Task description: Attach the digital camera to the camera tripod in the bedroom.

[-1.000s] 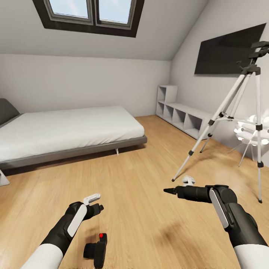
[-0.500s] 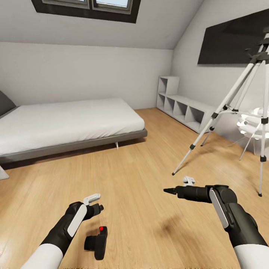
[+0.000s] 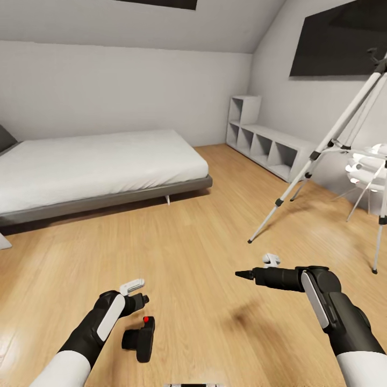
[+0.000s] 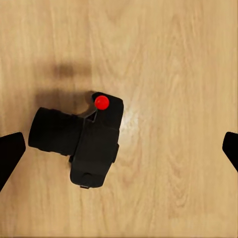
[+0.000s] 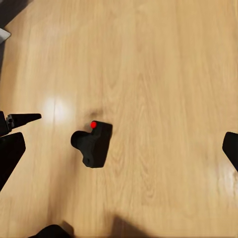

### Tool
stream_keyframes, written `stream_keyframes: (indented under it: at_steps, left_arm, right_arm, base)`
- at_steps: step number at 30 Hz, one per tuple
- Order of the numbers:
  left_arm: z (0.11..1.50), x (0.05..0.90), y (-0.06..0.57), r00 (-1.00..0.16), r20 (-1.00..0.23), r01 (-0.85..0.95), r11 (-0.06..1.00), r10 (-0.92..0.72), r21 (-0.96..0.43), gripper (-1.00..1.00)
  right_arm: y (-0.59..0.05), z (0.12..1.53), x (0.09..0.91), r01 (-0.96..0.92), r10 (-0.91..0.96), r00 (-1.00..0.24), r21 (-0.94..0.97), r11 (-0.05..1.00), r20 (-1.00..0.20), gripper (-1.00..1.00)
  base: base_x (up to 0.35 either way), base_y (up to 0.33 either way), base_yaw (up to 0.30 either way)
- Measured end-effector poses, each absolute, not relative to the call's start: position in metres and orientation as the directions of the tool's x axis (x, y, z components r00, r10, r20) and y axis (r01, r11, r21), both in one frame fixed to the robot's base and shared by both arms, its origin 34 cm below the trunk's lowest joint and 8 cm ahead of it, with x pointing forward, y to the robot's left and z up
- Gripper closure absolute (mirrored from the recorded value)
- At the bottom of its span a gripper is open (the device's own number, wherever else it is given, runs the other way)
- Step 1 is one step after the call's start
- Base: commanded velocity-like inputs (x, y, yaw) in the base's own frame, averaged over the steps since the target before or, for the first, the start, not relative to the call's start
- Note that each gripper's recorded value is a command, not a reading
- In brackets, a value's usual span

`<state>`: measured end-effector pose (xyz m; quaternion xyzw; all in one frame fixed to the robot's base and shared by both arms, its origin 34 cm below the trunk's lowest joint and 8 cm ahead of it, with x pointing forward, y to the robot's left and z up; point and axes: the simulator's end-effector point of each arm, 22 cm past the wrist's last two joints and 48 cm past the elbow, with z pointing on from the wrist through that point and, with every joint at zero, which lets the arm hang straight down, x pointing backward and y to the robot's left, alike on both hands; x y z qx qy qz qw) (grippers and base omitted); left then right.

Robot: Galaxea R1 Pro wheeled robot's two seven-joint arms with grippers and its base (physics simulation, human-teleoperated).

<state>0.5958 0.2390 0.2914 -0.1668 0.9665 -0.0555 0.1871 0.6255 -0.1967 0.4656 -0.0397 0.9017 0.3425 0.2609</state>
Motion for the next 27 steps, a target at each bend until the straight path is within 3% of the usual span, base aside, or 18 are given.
stream_keyframes:
  at_steps: [27]
  left_arm:
    - [0.233,0.569,0.239,-0.907,-0.244,-0.319,0.938,-0.344,-0.135,-1.0]
  right_arm:
    - [-0.197,0.403,0.618,-0.183,0.108,-0.91,0.621,0.762,-0.4,-1.0]
  base:
    - [0.0,0.0,0.0]
